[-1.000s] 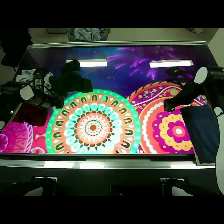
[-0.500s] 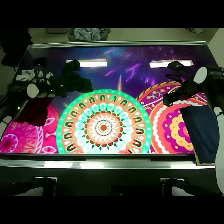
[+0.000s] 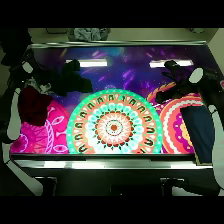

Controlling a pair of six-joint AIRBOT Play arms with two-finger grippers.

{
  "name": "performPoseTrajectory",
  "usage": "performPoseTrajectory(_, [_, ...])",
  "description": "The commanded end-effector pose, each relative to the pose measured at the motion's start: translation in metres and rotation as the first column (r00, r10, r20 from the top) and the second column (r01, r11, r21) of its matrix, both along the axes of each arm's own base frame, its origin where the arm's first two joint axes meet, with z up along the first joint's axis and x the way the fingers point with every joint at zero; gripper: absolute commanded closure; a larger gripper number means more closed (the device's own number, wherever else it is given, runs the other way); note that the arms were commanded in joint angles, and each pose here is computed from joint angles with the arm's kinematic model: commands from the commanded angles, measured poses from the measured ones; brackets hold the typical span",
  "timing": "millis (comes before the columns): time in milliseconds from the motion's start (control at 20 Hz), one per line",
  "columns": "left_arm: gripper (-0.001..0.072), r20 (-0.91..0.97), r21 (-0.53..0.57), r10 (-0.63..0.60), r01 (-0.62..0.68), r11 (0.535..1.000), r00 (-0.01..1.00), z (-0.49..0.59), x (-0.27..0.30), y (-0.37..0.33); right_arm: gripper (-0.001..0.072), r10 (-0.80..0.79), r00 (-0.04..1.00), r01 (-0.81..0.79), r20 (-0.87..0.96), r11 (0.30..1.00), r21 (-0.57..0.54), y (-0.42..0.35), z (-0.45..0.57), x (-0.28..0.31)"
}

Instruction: Fold the shirts.

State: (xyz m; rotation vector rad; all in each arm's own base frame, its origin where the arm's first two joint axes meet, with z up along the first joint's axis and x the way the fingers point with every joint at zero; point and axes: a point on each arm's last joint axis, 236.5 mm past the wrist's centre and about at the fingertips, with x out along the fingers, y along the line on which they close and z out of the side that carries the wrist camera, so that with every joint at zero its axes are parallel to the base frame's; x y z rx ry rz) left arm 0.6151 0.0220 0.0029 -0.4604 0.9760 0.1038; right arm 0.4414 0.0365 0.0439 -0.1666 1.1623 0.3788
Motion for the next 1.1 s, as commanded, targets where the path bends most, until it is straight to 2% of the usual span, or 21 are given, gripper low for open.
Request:
performPoseTrajectory(0, [-0.0013, -0.112, -0.14, 0.05, -0.066, 0.988, 0.992, -0.059, -0.006, -0.003, 0.0033, 0.017, 1.0, -0.017, -0.002, 1.0, 0.018, 0.005, -0.004, 0.002])
performPoseTrajectory(150, [-0.0013, -0.164, -0.194, 0.047, -0.078, 0.978, 0.985, -0.09, -0.009, -0.015, 0.0034, 0.014, 1.0, -0.014, 0.002, 1.0, 0.017, 0.005, -0.003, 0.003])
performPoseTrajectory(200, [0.0016, -0.172, -0.196, 0.045, -0.079, 0.977, 0.984, -0.095, -0.01, -0.017, 0.0034, 0.015, 1.0, -0.015, -0.002, 1.0, 0.017, 0.005, -0.004, 0.002])
performPoseTrajectory(250, [0.0314, -0.175, -0.198, 0.044, -0.079, 0.977, 0.984, -0.097, -0.01, -0.017, 0.0034, 0.016, 1.0, -0.016, -0.003, 1.0, 0.017, 0.005, -0.004, 0.002])
performPoseTrajectory(300, [0.068, -0.164, -0.222, 0.045, -0.082, 0.972, 0.985, -0.09, -0.008, -0.021, 0.0035, 0.016, 1.0, -0.016, 0.0, 1.0, 0.016, 0.005, -0.003, 0.002])
performPoseTrajectory(350, [0.0674, -0.132, -0.257, 0.033, -0.066, 0.964, 0.991, -0.075, -0.003, -0.028, 0.0036, 0.024, 1.0, -0.025, 0.012, 1.0, 0.006, 0.003, 0.0, 0.002])
performPoseTrajectory(450, [0.0675, 0.026, -0.292, -0.057, 0.062, 0.954, 0.998, -0.015, 0.014, -0.048, 0.0037, 0.043, 0.995, -0.038, 0.093, 0.998, -0.048, -0.006, 0.022, 0.007])
performPoseTrajectory(550, [0.0675, 0.275, -0.249, -0.191, 0.261, 0.933, 0.942, 0.085, 0.018, -0.08, 0.0037, 0.042, 0.97, -0.013, 0.238, 0.992, -0.122, -0.021, 0.072, 0.014])
performPoseTrajectory(600, [0.0675, 0.399, -0.181, -0.275, 0.369, 0.911, 0.875, 0.145, 0.007, -0.101, 0.0037, 0.043, 0.946, 0.009, 0.321, 0.987, -0.159, -0.029, 0.104, 0.015])
performPoseTrajectory(700, [0.0675, 0.571, -0.022, -0.413, 0.517, 0.856, 0.709, 0.256, -0.04, -0.143, 0.0036, 0.05, 0.86, 0.072, 0.507, 0.973, -0.219, -0.043, 0.18, 0.006])
performPoseTrajectory(850, [0.0675, 0.691, 0.164, -0.543, 0.628, 0.761, 0.477, 0.38, -0.152, -0.203, 0.0036, 0.059, 0.697, 0.146, 0.715, 0.964, -0.222, -0.047, 0.28, -0.043])
performPoseTrajectory(950, [0.0674, 0.736, 0.226, -0.573, 0.667, 0.71, 0.36, 0.427, -0.225, -0.231, 0.0036, 0.06, 0.635, 0.163, 0.77, 0.964, -0.21, -0.045, 0.317, -0.087])
performPoseTrajectory(1050, [0.0675, 0.75, 0.248, -0.592, 0.705, 0.664, 0.294, 0.442, -0.275, -0.25, 0.0036, 0.058, 0.628, 0.166, 0.776, 0.964, -0.206, -0.044, 0.329, -0.127])
